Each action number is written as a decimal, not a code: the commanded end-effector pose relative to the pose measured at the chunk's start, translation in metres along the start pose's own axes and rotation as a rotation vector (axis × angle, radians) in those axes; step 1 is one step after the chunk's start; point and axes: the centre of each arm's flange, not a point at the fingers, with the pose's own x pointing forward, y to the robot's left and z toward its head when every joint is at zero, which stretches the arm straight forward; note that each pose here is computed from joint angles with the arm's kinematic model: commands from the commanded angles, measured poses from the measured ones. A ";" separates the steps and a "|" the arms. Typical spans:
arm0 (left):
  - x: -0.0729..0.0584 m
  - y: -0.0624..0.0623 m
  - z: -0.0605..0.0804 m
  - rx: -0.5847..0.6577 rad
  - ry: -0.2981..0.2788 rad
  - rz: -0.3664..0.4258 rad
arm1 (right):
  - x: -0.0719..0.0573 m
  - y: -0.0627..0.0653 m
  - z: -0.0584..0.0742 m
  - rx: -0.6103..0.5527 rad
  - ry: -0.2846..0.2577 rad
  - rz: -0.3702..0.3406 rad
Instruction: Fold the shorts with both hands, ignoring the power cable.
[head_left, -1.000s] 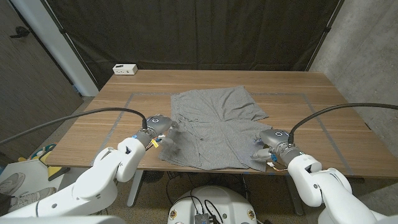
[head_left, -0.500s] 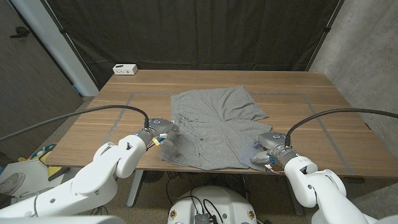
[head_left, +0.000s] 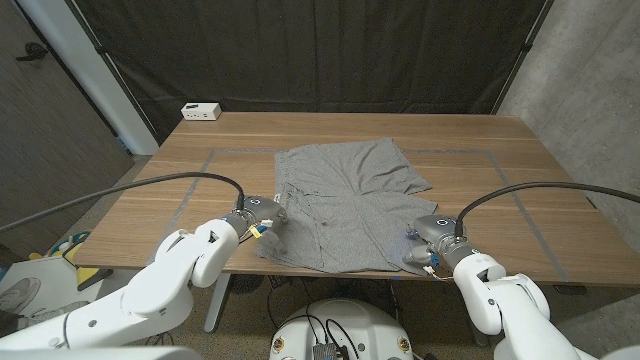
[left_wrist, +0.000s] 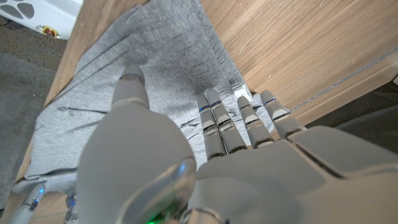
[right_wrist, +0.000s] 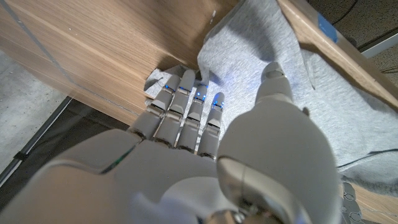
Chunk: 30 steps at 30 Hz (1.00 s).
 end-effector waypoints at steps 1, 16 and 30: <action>0.001 -0.029 0.016 0.147 -0.004 0.110 | 0.000 0.003 0.003 -0.044 -0.003 -0.055; 0.010 -0.064 0.015 0.105 -0.026 0.139 | 0.005 0.015 0.002 -0.063 -0.009 -0.048; 0.012 -0.068 0.013 0.111 -0.004 0.166 | 0.016 0.029 -0.007 -0.039 0.001 -0.035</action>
